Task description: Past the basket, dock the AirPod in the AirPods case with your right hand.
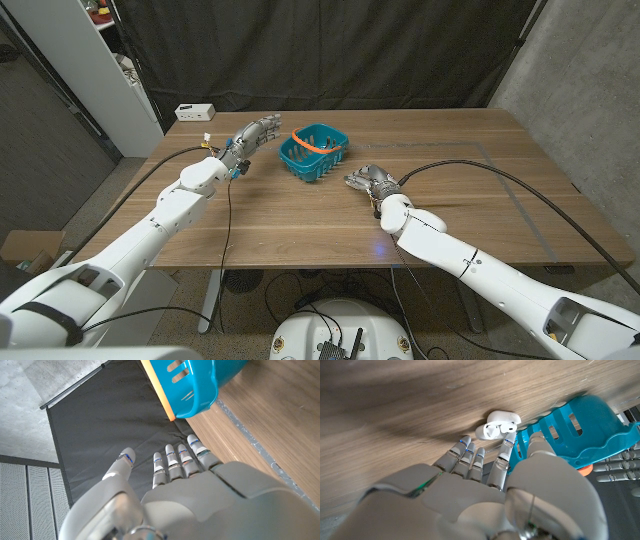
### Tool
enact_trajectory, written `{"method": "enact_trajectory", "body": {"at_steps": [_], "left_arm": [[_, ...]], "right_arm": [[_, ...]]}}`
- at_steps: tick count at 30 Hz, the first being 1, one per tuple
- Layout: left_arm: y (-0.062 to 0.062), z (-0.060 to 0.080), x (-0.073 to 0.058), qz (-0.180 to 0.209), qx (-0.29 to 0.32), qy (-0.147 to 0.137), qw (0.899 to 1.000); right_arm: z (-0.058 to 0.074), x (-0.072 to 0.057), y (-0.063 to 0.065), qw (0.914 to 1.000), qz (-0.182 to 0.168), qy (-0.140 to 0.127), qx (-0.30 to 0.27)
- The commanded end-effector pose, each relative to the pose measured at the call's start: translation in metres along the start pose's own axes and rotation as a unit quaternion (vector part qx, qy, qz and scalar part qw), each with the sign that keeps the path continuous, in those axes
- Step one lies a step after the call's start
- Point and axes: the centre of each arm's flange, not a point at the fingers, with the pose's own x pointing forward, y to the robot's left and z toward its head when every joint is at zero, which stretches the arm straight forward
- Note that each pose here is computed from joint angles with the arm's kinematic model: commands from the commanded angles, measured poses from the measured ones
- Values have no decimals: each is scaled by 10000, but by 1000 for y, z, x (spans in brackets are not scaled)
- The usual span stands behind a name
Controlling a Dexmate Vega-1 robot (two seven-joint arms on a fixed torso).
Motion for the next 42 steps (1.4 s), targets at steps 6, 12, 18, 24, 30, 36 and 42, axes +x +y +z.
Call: {"method": "enact_trajectory", "body": {"at_steps": [6,12,18,24,30,36,42], "left_arm": [[-7,-5,3,-67,-48,64,9999],[-9,-7,3,-83,-79,61,9999],[-8,-7,1,-63,-85,52,9999],[-8,-8,1,-72,-91,69,9999],[-6,-10,0,-57,-106,66,9999],[-4,-10,-2,-39,-101,52,9999],[-2,-10,-3,-41,-95,76,9999]], "right_arm": [[1,4,-2,9971,676,300,-158],[0,3,-3,9973,687,233,-88],[-1,3,-3,9980,629,-9,37],[-2,1,-3,9976,512,-346,307],[-8,2,-3,9933,605,-590,793],[-7,2,0,9908,541,-796,948],[-1,4,3,9922,611,-685,846]]}}
